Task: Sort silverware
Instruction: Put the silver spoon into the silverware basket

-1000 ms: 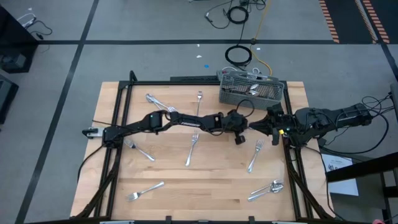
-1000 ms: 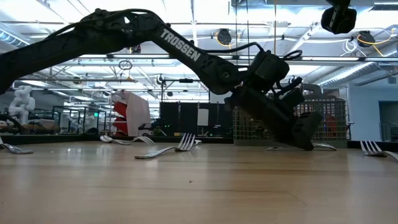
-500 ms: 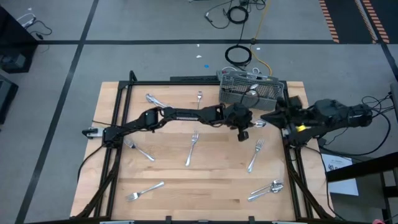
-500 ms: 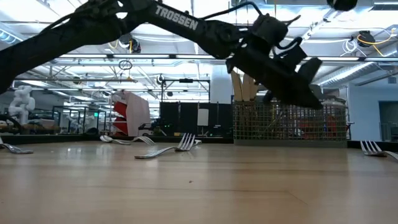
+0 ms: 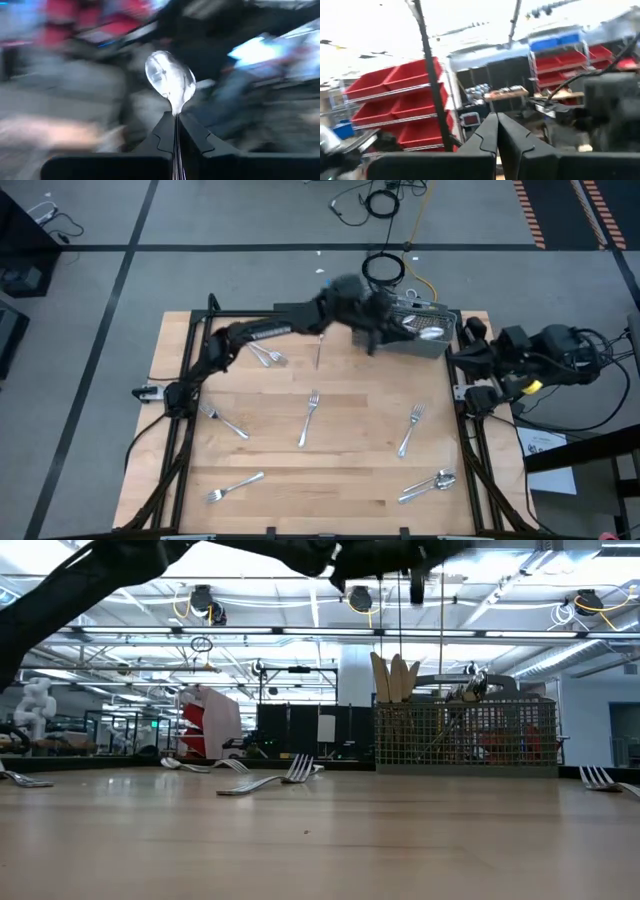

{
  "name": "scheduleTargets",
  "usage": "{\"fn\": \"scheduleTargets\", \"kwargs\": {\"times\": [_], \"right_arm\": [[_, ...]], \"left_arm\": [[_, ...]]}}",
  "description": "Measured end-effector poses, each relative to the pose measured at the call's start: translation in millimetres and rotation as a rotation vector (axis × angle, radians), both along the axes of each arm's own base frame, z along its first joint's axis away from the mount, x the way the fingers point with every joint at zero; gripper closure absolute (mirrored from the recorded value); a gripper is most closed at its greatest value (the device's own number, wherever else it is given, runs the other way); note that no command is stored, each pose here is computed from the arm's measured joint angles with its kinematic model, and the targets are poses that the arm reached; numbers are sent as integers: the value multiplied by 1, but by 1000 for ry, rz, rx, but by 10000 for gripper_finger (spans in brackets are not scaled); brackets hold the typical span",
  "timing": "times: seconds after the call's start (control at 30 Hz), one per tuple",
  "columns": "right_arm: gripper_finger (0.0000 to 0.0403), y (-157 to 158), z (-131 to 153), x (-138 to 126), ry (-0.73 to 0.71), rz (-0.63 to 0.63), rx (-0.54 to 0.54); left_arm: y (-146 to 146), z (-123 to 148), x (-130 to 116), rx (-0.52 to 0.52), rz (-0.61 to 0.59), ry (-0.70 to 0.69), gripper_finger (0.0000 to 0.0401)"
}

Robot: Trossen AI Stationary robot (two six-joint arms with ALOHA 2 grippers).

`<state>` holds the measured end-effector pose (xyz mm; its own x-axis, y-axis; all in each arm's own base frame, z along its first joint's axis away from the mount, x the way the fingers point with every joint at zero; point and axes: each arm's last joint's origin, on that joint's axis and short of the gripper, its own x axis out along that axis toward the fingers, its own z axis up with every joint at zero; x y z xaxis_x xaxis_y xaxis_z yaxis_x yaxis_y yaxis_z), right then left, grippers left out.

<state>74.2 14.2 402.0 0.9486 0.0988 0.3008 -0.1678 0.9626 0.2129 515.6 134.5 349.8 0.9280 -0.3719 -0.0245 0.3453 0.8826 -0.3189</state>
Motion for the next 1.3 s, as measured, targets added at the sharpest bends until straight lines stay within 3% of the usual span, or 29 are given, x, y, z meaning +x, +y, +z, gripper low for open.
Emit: {"fn": "scheduleTargets", "kwargs": {"times": [0.13, 0.23, 0.4, 0.57, 0.67, 0.73, 0.87, 0.97, 1.1, 1.3], "right_arm": [[403, 2, 2, -1, -40, 38, -98], [402, 2, 2, -1, -52, 17, -173], [383, 2, 1, 9, -25, -85, -268], [337, 3, -6, 33, 86, -250, -350], [297, 4, -6, 43, 108, -301, -284], [267, 3, -5, 46, 96, -328, -182], [209, 3, -2, 46, 64, -287, 51], [174, 3, -2, 47, 52, -247, 160], [150, 4, -1, 53, 42, -258, 224], [152, 3, -6, 69, 62, -430, 246]], "left_arm": [[16, 28, -18, -130, -327, -96, 388], [19, 34, -24, -188, -465, -71, 391], [13, 38, -24, -202, -489, -79, 392], [4, 38, -21, -174, -502, -102, 392], [-1, 38, -20, -139, -509, -126, 391], [0, 38, -20, -132, -508, -133, 391], [9, 38, -23, -120, -488, -140, 390], [15, 38, -24, -94, -464, -161, 390], [22, 38, -25, -66, -409, -197, 389], [22, 38, -25, -31, -384, -229, 389]]}}
